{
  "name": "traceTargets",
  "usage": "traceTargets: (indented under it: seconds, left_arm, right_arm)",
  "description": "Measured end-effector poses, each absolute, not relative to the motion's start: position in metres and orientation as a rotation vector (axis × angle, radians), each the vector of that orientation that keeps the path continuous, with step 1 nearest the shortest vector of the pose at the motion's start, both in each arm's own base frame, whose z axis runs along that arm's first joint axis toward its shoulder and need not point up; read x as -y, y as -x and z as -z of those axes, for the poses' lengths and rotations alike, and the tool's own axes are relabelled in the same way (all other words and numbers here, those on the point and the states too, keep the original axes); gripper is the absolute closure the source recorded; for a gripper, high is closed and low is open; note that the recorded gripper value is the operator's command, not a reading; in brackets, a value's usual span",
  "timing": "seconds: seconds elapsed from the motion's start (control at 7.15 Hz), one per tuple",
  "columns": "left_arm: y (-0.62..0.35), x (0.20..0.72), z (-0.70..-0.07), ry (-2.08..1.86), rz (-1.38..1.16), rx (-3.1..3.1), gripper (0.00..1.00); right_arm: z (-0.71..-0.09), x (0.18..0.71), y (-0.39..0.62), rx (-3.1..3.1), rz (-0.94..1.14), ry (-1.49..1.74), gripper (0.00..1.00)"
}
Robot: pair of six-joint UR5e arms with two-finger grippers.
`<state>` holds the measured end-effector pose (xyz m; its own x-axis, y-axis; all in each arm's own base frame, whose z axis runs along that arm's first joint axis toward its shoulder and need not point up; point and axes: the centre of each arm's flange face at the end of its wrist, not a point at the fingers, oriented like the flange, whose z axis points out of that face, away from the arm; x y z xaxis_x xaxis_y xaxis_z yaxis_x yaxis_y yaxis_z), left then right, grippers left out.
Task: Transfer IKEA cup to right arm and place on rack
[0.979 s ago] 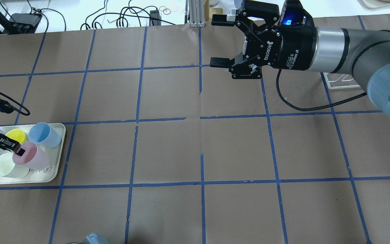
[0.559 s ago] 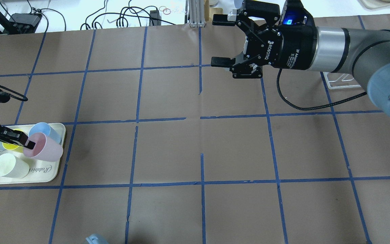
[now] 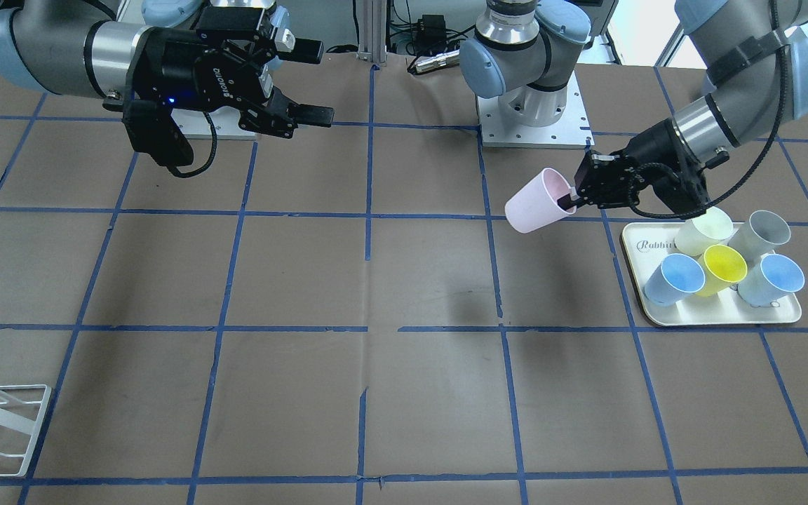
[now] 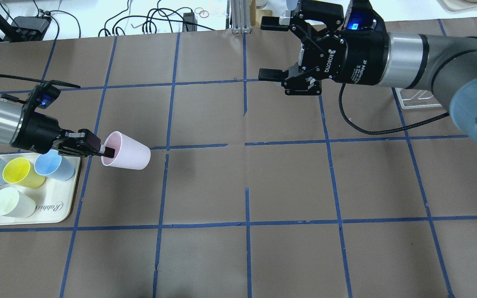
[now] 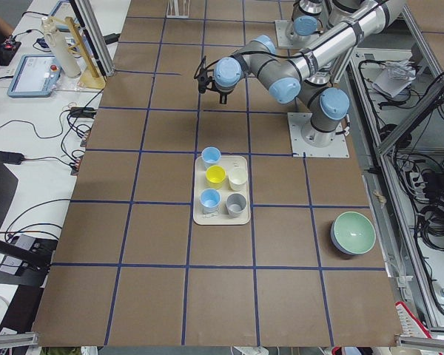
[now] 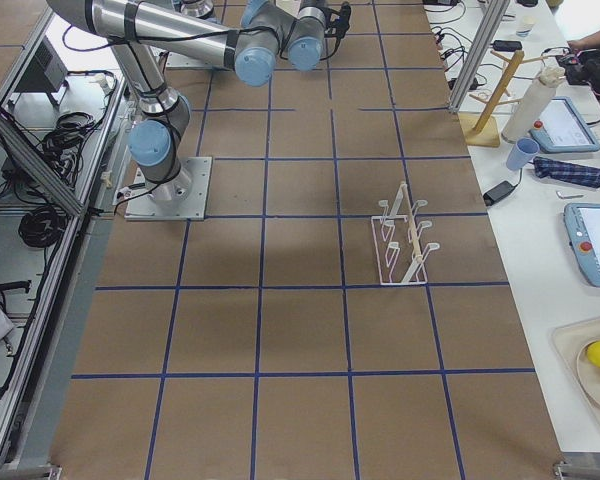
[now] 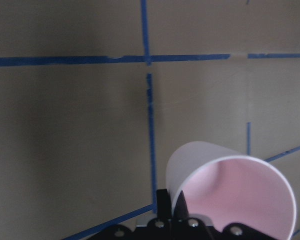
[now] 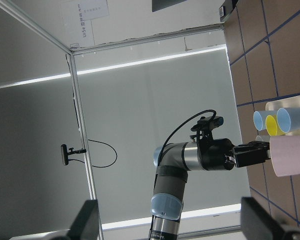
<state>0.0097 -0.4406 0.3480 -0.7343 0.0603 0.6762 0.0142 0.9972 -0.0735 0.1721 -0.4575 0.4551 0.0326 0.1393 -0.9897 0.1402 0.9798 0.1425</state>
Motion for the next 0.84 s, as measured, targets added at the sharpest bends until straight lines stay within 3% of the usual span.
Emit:
traceTargets:
  seconds: [0.84]
  left_arm:
    - [0.143,0.448,-0.421,-0.144,-0.126,1.665,1.00]
  right_arm:
    - [-0.444,0.468,-0.155,-1.544,0.038,-0.239,0.00]
